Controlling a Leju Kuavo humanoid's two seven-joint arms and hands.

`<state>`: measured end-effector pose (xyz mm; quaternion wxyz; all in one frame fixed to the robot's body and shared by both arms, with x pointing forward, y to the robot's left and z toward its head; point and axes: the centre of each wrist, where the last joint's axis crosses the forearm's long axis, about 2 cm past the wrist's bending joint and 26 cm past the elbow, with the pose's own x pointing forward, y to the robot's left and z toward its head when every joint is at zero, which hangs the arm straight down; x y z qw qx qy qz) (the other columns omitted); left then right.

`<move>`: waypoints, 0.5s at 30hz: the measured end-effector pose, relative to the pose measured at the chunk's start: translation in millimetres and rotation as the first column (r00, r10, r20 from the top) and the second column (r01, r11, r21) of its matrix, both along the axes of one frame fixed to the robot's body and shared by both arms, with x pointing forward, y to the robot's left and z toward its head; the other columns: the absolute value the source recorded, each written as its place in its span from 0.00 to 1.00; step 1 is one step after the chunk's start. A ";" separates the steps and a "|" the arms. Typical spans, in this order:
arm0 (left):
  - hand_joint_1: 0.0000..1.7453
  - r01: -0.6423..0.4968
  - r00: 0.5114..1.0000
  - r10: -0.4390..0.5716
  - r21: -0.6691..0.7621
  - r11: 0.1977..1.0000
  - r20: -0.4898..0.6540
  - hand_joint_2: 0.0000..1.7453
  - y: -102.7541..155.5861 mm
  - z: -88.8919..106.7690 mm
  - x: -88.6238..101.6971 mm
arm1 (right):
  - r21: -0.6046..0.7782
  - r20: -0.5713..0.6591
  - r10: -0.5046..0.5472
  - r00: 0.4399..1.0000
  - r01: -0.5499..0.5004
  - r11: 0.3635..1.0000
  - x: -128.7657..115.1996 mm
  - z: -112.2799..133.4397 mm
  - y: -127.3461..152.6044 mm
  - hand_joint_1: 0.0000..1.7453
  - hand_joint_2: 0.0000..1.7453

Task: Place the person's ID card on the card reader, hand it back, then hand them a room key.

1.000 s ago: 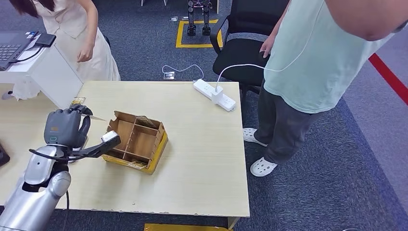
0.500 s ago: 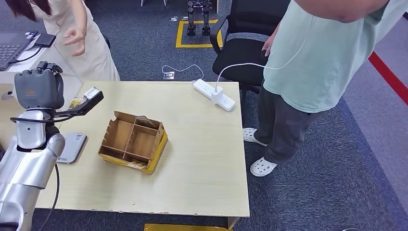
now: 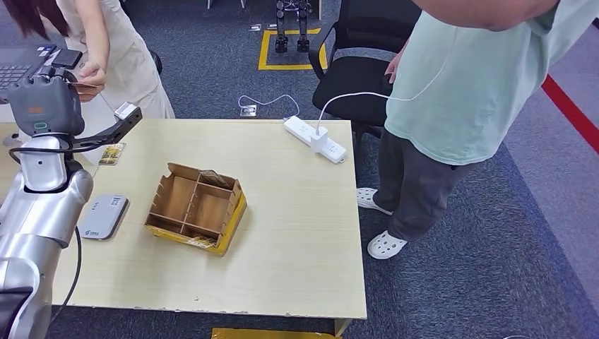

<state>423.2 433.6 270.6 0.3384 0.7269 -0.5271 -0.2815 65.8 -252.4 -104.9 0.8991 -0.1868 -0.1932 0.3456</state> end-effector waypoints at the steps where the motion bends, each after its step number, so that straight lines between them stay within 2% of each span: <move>1: 1.00 0.004 1.000 -0.004 -0.003 1.000 0.001 1.00 0.3 -0.5 1.0 | 0.002 0.001 0.001 1.000 -0.001 1.000 0.6 0.1 0.6 0.00 0.00; 2: 0.91 0.010 1.000 -0.010 -0.006 1.000 0.001 1.00 0.5 -1.4 1.7 | 0.003 0.003 0.002 1.000 -0.002 1.000 1.1 0.3 1.2 0.00 0.00; 5: 0.16 0.032 0.999 -0.032 -0.020 0.999 0.000 1.00 -0.5 -6.2 2.6 | 0.006 0.004 0.005 1.000 -0.005 1.000 1.3 0.4 2.7 0.00 0.00; 6: 0.00 0.039 0.999 -0.040 -0.029 0.999 -0.003 1.00 -1.2 -7.7 2.8 | 0.006 0.004 0.007 1.000 -0.007 1.000 1.3 0.4 3.0 0.00 0.00; 15: 0.00 0.072 0.997 -0.073 -0.067 0.995 -0.012 1.00 -3.6 -10.8 3.7 | 0.005 0.004 0.012 1.000 -0.012 1.000 1.2 0.5 3.3 0.00 0.00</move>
